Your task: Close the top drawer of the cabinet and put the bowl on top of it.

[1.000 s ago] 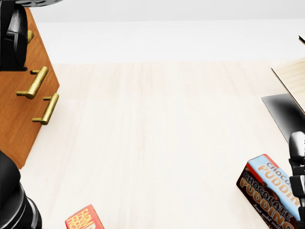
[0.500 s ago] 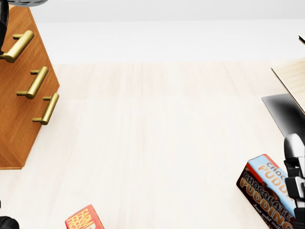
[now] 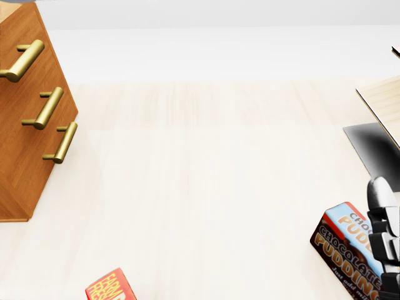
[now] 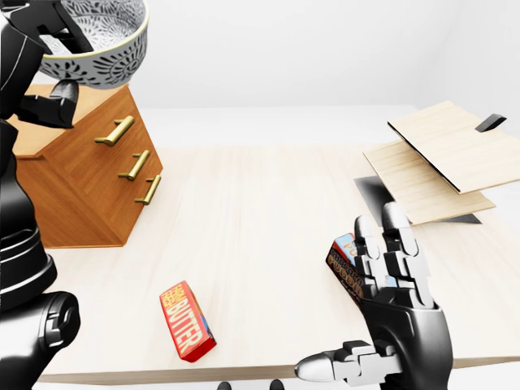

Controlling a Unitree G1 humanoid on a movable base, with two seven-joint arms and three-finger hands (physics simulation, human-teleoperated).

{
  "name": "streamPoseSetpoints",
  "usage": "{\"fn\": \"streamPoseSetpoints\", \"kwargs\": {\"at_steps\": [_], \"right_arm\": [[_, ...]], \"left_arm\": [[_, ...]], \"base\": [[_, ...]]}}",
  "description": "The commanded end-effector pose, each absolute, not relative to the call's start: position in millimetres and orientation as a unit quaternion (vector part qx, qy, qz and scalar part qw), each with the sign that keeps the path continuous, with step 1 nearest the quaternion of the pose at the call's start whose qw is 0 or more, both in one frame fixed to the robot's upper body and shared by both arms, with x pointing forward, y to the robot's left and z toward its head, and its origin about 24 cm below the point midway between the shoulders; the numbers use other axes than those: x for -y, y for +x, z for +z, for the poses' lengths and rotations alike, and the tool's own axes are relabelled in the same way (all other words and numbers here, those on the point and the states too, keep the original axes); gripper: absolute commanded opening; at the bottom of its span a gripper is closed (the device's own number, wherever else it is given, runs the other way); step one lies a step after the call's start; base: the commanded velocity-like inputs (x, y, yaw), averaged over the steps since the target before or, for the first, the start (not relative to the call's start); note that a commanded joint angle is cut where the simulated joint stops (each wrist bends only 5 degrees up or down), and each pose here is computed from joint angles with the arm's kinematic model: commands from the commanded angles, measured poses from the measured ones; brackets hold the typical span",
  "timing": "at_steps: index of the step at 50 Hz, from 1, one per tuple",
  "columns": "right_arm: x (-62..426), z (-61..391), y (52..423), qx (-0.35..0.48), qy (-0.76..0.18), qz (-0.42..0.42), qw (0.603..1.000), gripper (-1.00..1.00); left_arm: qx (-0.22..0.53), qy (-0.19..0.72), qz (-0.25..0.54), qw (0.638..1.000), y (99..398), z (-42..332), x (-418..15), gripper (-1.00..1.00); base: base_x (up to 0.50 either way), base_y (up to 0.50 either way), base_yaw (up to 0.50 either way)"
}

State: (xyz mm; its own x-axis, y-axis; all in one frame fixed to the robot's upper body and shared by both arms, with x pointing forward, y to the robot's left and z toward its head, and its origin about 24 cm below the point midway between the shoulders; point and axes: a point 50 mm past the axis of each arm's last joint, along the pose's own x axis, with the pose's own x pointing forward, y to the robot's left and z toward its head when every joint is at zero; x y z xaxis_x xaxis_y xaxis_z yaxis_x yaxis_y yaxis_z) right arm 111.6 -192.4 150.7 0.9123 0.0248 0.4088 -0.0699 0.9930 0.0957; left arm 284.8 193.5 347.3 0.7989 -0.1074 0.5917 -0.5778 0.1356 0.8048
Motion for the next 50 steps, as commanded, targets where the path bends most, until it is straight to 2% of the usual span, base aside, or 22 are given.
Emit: {"fn": "streamPoseSetpoints", "kwargs": {"at_steps": [1,10,20,40,50], "right_arm": [[192,149,112,0.204,0.056,0.027,0.977,1.00],[191,149,113,0.203,0.056,0.027,0.977,1.00],[191,148,114,0.200,0.056,0.029,0.978,1.00],[186,142,116,0.180,0.062,0.041,0.981,1.00],[186,143,116,0.180,0.063,0.041,0.981,1.00]], "left_arm": [[0.288,0.602,0.187,0.721,289,349,-211,-1.00],[0.292,0.593,0.191,0.725,290,350,-217,-1.00],[0.280,0.556,0.209,0.754,302,346,-239,-1.00],[0.263,0.534,0.246,0.765,307,347,-269,-1.00],[0.243,0.501,0.274,0.785,316,343,-290,-1.00]], "base": [[0.00,0.00,0.00],[0.00,0.00,0.00],[0.00,0.00,0.00],[0.00,0.00,0.00],[0.00,0.00,0.00]]}}
